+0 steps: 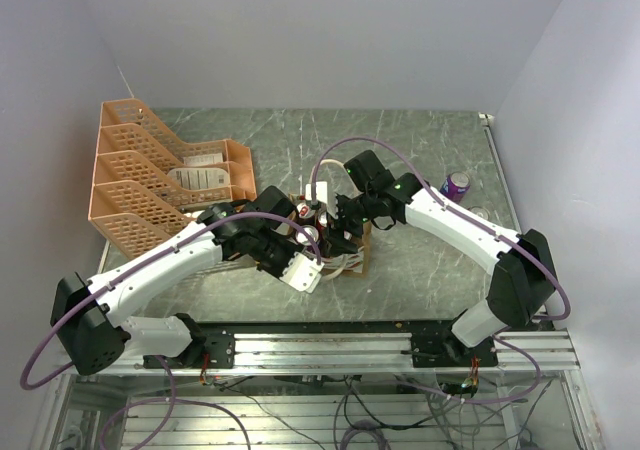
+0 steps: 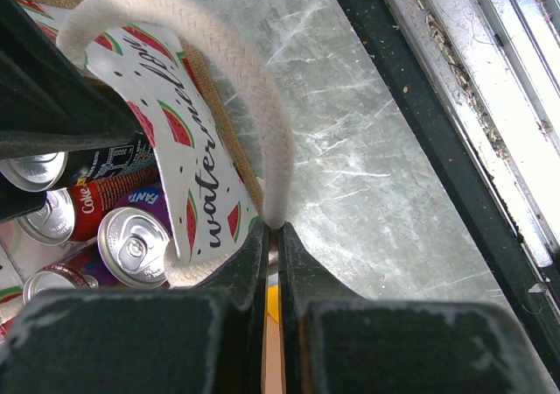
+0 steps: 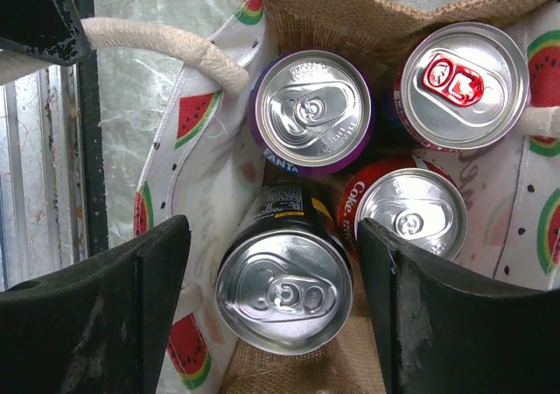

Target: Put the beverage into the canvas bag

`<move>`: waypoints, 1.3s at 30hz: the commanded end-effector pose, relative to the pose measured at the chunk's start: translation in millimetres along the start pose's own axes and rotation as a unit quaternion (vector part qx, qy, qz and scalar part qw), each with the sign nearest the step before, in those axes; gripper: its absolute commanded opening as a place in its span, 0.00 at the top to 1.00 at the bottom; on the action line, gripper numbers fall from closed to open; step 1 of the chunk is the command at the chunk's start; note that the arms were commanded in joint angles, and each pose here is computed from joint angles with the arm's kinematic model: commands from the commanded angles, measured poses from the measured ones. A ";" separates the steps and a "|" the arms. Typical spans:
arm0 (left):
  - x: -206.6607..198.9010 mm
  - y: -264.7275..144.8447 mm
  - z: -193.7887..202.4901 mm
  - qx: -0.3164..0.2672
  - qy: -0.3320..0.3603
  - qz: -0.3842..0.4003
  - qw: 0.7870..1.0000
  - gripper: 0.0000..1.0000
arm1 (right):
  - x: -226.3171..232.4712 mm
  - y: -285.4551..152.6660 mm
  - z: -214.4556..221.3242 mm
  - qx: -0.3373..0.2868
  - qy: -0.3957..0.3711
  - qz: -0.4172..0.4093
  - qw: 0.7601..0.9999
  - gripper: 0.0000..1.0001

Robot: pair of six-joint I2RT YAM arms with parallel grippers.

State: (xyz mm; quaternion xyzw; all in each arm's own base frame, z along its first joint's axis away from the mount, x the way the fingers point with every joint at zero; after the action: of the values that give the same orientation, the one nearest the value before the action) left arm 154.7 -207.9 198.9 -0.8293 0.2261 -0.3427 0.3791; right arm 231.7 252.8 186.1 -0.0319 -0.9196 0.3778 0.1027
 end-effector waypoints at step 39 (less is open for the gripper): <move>4.3 8.4 -4.4 -0.024 0.009 -0.003 1.000 0.93 | 2.6 -9.7 -11.1 -0.048 0.012 -0.020 0.999 1.00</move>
State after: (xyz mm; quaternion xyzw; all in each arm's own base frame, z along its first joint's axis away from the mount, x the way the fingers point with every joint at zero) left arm 155.5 -210.9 197.1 -0.8312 0.2284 -0.3418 0.3743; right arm 236.9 241.6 185.5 -0.0514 -0.9155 0.3806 0.1200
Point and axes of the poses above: each gripper's point midway between its finger pads, its own y axis out along the fingers, its own x axis along the line the jaws close on, z = x × y, the point moved 6 cm from there along -y, back along the fingers, and after that the axes turned 12 degrees about y, right-handed, at the moved point
